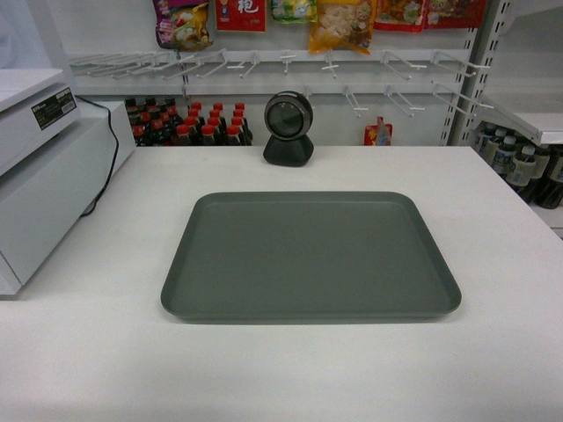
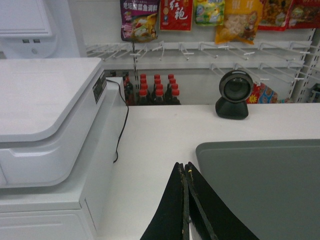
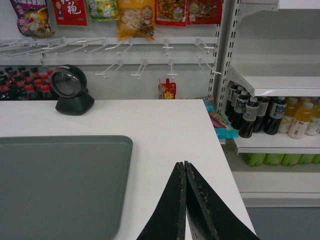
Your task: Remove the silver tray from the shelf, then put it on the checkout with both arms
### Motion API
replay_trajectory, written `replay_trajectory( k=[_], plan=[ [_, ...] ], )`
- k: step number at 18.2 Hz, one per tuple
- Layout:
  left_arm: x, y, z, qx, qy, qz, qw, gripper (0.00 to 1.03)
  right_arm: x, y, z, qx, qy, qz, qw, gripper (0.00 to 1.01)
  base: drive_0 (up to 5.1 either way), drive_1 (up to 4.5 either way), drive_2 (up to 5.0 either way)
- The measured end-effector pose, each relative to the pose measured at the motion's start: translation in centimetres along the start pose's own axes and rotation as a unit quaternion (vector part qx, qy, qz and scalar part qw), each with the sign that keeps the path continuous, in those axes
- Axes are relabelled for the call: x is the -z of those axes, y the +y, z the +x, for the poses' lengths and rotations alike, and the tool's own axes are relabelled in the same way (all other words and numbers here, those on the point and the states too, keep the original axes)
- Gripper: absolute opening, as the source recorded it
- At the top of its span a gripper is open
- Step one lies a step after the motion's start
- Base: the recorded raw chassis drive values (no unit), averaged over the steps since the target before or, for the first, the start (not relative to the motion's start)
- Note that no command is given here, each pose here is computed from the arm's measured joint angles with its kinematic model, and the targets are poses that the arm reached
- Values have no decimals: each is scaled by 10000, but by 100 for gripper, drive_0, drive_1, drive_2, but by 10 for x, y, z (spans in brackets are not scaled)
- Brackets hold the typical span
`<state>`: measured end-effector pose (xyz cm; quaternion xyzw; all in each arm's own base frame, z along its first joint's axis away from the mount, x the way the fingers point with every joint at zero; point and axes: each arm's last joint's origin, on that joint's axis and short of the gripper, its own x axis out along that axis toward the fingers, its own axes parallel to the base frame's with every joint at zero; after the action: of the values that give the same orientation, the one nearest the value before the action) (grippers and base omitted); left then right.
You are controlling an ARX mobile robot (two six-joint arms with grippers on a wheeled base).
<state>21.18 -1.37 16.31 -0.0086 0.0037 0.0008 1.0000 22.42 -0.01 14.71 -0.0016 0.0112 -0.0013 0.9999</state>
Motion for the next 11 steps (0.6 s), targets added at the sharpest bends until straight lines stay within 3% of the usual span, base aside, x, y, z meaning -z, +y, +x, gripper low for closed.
replay_trajectory(
  k=[3, 4, 5, 11],
  plan=[
    [3, 13, -22, 6, 99, 0, 10000, 1, -7, 0, -24, 0, 118, 0, 9999, 2, 0, 0, 0],
    [2, 15, -30, -84, 86, -3, 9999, 1, -14, 0, -33, 0, -25, 0, 10000, 2, 0, 0, 0],
    [1, 14, -36, -18, 30, -1, 10000, 1, -16, 0, -41, -2, -97, 0, 10000, 2, 0, 0, 0],
    [0, 14, -67, 11, 27, -1, 10000, 1, -14, 0, -75, -6, -36, 0, 10000, 2, 0, 0, 0]
  ],
)
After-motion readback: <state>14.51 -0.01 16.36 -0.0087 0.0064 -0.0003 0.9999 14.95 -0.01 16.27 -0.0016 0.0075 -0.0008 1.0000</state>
